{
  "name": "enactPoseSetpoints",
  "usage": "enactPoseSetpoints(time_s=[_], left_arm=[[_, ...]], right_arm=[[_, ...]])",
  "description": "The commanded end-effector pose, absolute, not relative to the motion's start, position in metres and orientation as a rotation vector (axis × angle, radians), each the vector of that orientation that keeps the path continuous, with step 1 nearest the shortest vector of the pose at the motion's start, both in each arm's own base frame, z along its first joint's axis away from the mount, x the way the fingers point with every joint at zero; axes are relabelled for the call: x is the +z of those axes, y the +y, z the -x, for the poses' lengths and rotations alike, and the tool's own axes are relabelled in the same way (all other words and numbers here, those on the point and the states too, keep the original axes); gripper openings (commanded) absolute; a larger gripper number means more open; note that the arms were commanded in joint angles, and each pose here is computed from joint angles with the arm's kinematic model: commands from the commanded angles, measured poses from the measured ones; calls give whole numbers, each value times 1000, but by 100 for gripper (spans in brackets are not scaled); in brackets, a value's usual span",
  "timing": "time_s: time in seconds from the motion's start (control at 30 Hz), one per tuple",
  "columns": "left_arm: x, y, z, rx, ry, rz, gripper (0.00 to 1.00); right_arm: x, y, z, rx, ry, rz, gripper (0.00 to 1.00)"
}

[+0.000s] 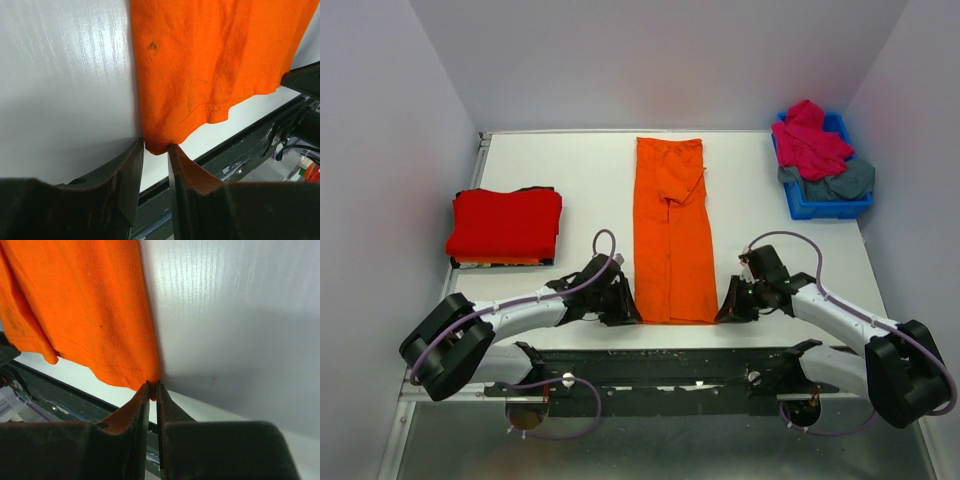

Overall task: Fold and stack the t-shirts
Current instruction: Grab the bottom of the folded rectangular tshirt with both arms

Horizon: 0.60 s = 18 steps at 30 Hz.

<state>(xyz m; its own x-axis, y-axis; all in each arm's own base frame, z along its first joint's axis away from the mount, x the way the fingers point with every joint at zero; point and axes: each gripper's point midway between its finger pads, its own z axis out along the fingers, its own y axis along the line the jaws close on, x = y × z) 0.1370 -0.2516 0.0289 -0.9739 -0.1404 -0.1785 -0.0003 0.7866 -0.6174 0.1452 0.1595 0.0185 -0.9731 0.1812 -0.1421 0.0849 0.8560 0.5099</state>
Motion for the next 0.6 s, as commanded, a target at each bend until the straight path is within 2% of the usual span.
enactPoseSetpoints(time_s=[0.0, 0.07, 0.13, 0.23, 0.57], left_arm=[[22, -257, -130, -998, 2797, 114, 39], [23, -262, -130, -1027, 2795, 112, 35], [25, -264, -132, -1036, 2787, 118, 24], [26, -261, -133, -1015, 2784, 125, 0], [42, -253, -123, -1009, 2798, 63, 0]], right_arm=[[17, 167, -136, 838, 2872, -172, 17], [17, 167, -135, 837, 2877, -164, 10], [19, 166, -134, 837, 2877, -160, 3], [24, 165, -134, 831, 2864, -156, 1], [55, 168, -134, 889, 2780, -137, 1]])
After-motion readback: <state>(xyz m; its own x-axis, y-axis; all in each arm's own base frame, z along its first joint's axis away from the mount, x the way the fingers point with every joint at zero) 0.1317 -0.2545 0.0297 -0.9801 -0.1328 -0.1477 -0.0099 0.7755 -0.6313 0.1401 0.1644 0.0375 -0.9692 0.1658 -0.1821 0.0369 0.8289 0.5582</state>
